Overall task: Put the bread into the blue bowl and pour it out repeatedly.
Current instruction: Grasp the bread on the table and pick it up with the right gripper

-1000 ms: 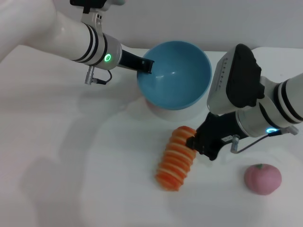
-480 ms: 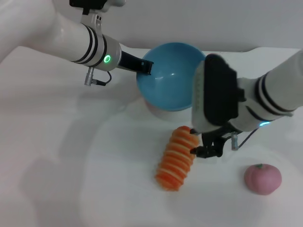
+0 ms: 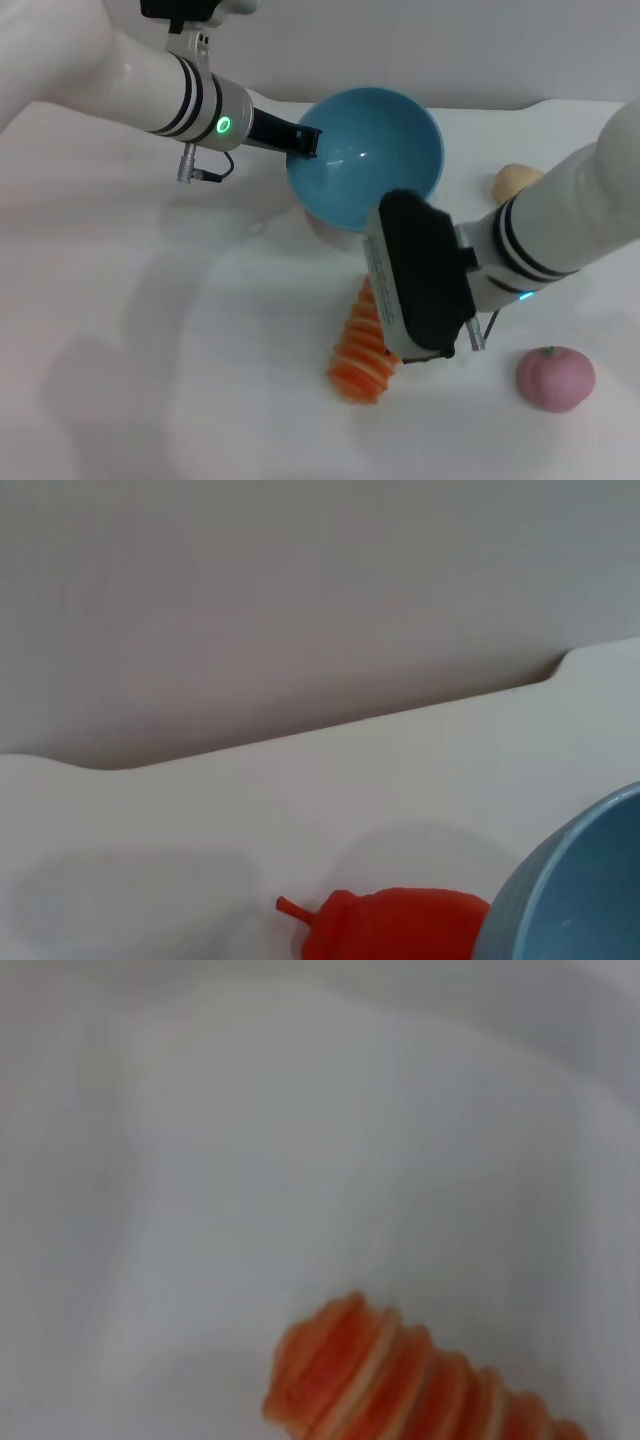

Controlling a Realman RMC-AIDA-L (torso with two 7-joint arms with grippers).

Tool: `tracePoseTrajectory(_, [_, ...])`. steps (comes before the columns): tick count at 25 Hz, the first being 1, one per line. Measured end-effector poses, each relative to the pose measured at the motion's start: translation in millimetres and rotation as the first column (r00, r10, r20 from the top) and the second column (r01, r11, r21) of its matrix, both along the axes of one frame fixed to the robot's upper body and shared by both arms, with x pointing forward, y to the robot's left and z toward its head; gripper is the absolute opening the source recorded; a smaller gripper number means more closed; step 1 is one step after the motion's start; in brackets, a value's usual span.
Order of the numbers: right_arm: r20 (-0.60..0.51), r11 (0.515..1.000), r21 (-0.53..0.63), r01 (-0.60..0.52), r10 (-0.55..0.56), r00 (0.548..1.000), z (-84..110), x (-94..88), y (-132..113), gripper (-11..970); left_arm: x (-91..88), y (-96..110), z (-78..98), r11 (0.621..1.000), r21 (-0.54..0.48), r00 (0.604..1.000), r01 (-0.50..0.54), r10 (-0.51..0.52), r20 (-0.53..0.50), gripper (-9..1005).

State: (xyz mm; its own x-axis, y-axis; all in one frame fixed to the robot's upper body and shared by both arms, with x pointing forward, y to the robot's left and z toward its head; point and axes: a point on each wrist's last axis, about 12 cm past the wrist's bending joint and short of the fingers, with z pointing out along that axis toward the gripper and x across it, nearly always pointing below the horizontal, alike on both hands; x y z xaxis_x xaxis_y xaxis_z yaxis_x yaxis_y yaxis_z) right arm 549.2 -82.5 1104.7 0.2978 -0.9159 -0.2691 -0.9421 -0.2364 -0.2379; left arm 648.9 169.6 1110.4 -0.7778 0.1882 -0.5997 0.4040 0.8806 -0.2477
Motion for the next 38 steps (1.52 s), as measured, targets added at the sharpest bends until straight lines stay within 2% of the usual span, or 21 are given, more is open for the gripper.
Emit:
tracePoseTrajectory(6, [0.043,0.996,-0.023,-0.088,0.088,0.995,-10.9,-5.2,6,476,-0.2,1,-0.3,1.000,-0.007,1.000,-0.007,0.006,-0.003,-1])
tracePoseTrajectory(15, [0.090,0.991,-0.038,-0.126,0.129,0.988,-31.8,-5.3,10,463,-1.1,5,-2.3,0.999,-0.023,0.999,-0.032,0.031,-0.013,-2])
tracePoseTrajectory(28, [0.102,0.997,0.037,-0.060,0.056,0.993,-39.2,0.8,9,445,-0.2,6,-1.1,0.999,-0.021,0.999,-0.032,0.031,-0.009,-1])
tracePoseTrajectory(33, [0.094,0.998,0.045,-0.039,0.035,0.995,-40.2,1.1,7,321,-0.4,6,-0.9,0.999,-0.021,0.999,-0.030,0.030,-0.010,-1])
tracePoseTrajectory(38, [0.063,0.993,0.097,0.067,-0.073,0.995,-33.5,7.0,6,284,-0.4,6,-0.3,0.999,-0.020,1.000,-0.029,0.028,-0.008,-2])
